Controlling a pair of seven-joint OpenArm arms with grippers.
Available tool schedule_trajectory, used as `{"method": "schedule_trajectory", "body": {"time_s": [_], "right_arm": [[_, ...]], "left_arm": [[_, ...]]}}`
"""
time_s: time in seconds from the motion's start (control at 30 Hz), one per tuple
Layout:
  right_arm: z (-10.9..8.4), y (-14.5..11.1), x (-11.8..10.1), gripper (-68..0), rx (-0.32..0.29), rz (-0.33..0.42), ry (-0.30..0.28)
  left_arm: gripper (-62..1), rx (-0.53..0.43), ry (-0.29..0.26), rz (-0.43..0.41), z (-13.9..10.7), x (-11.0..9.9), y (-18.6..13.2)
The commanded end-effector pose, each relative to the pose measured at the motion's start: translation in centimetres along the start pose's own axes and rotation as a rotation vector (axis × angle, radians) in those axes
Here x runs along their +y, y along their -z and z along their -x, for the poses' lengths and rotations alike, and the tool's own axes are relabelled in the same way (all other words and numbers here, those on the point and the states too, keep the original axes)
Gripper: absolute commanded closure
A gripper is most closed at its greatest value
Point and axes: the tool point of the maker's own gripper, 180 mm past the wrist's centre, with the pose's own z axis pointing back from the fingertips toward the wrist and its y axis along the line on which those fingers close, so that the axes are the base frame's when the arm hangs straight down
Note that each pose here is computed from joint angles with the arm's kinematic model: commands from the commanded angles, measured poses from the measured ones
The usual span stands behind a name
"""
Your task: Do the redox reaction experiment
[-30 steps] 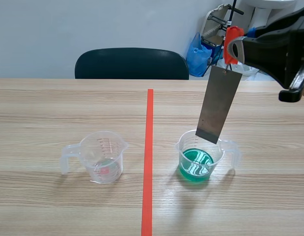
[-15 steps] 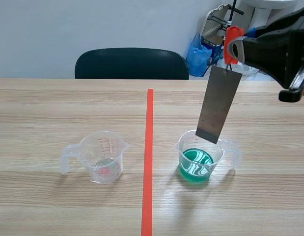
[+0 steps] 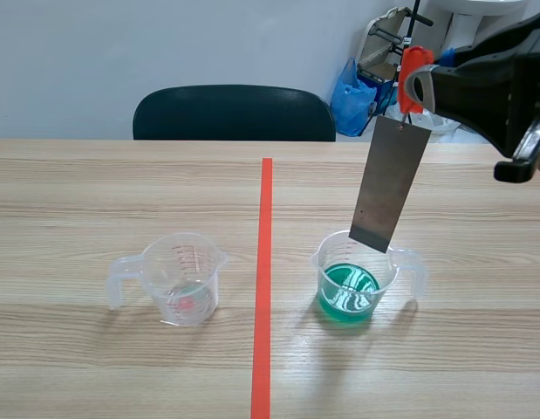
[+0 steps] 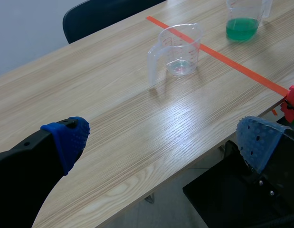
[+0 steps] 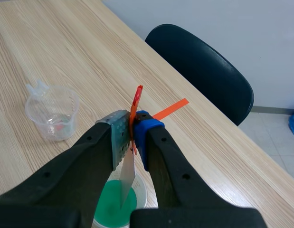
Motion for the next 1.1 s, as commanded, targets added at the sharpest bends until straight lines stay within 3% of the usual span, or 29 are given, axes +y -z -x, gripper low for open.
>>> {"method": "schedule_trajectory", "body": {"time_s": [0.0, 0.37, 1.07], "right_arm": [[-0.8, 0.2, 0.2, -0.6, -0.036, -0.009, -0.003], [2.0, 1.2, 0.7, -0.6, -0.037, -0.025, 0.016], [8.3, 2.8, 2.0, -0.6, 0.008, -0.005, -0.030]], "left_arm": [[-62.3, -0.024, 0.000, -0.013, -0.5, 0.2, 0.0], [-62.3, -0.026, 0.000, -0.013, -0.5, 0.2, 0.0], [-62.3, -0.026, 0.000, -0.013, -0.5, 0.2, 0.0]]}}
